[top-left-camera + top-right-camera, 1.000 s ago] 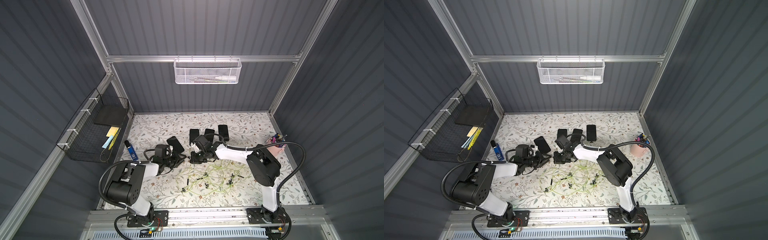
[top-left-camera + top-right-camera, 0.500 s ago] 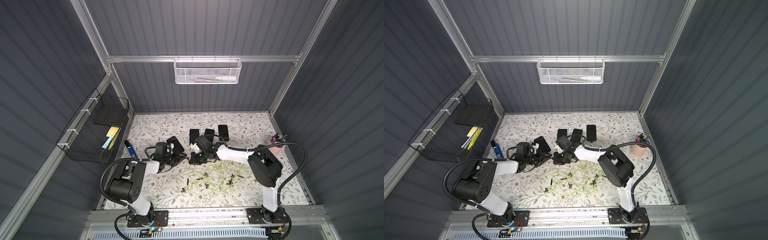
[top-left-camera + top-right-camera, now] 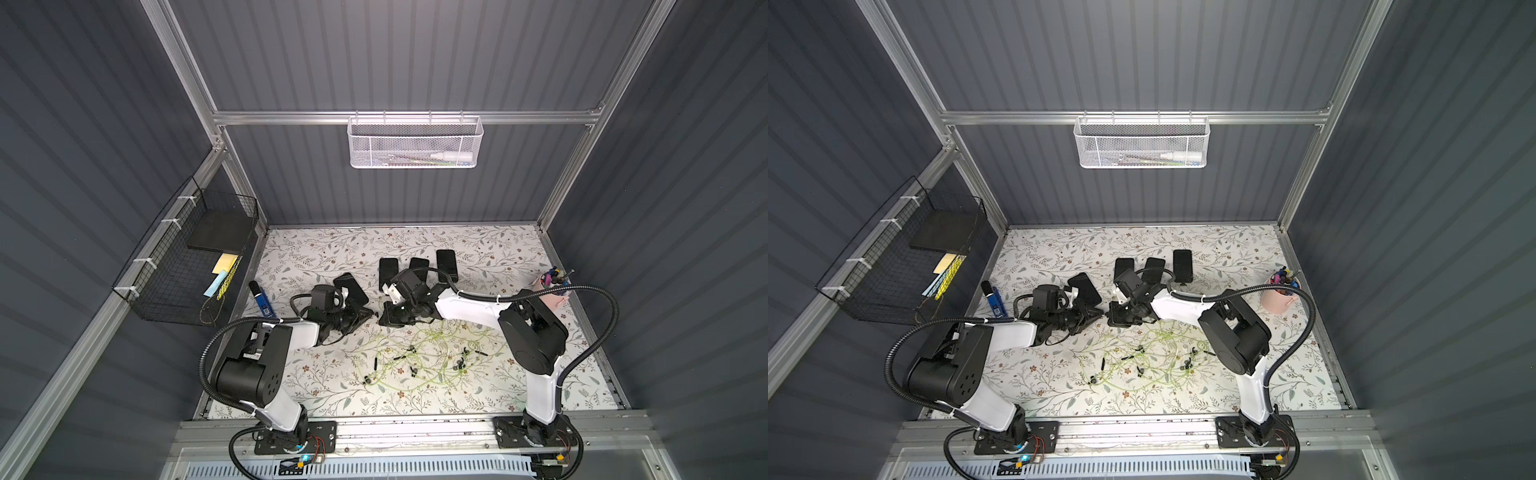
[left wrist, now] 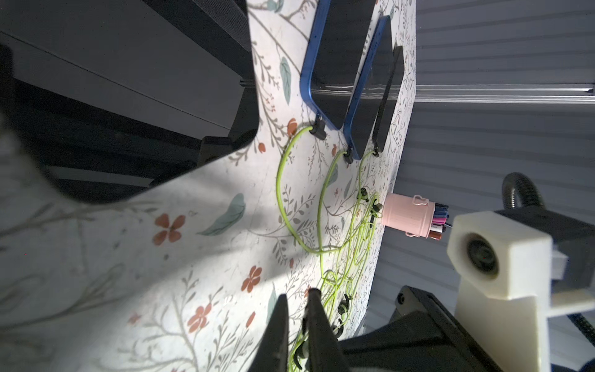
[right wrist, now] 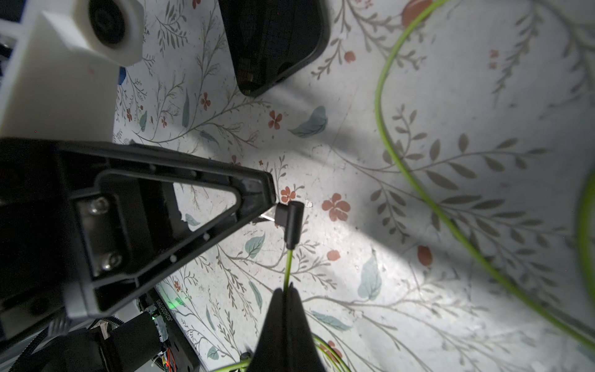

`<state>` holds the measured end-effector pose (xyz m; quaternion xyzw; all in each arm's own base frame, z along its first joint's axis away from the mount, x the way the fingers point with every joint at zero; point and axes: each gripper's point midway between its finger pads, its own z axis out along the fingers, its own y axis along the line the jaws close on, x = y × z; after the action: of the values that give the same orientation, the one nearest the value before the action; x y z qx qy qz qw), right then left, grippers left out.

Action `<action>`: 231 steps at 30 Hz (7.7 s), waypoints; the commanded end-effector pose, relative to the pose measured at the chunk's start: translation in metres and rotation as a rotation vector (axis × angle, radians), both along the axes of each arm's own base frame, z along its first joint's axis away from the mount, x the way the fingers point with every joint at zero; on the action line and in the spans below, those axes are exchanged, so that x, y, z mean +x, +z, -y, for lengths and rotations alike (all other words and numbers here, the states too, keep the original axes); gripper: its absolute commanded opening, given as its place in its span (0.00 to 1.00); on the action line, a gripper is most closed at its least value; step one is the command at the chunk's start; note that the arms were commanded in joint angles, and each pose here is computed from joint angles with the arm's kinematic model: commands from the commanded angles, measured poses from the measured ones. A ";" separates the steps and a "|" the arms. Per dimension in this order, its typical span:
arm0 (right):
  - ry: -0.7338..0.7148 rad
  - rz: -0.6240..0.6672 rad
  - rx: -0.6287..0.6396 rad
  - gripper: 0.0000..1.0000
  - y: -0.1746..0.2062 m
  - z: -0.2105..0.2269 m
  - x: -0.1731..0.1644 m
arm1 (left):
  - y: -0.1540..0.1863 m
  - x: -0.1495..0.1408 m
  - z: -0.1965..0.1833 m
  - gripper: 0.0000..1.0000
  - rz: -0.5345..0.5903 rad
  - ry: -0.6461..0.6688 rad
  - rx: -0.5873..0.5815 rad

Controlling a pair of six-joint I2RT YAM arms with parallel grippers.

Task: Plug wired earphones into phones
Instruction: Pick up the wired earphone from the center of the board, then pick up the phone at the center of the board, then insert the wired earphone into the phone.

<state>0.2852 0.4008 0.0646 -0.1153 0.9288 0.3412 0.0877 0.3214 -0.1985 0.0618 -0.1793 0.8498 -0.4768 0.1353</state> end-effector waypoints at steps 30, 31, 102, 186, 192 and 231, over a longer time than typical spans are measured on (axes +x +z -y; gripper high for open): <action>-0.134 -0.096 0.511 0.41 0.058 0.048 0.040 | 0.057 0.010 0.040 0.00 0.088 -0.227 -0.194; -0.144 -0.100 0.550 0.41 0.062 0.049 0.041 | 0.062 0.011 0.042 0.00 0.094 -0.247 -0.218; -0.182 -0.010 0.605 0.16 0.087 0.042 0.059 | 0.095 0.016 0.059 0.00 0.094 -0.254 -0.507; -0.234 0.236 0.173 0.00 0.047 0.114 0.017 | -0.082 0.091 -0.070 0.77 -0.502 0.062 0.952; -0.211 0.232 0.145 0.01 0.047 0.116 0.014 | -0.062 0.088 -0.066 0.68 -0.482 0.054 0.918; -0.125 0.600 0.187 0.00 0.112 0.044 0.027 | 0.087 0.051 0.000 0.00 -0.572 0.377 -0.176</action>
<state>0.3059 0.3485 0.1595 -0.1410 0.8456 0.3621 0.3658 0.3713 -0.1907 0.1283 -0.4811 0.7716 -0.4146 -0.0355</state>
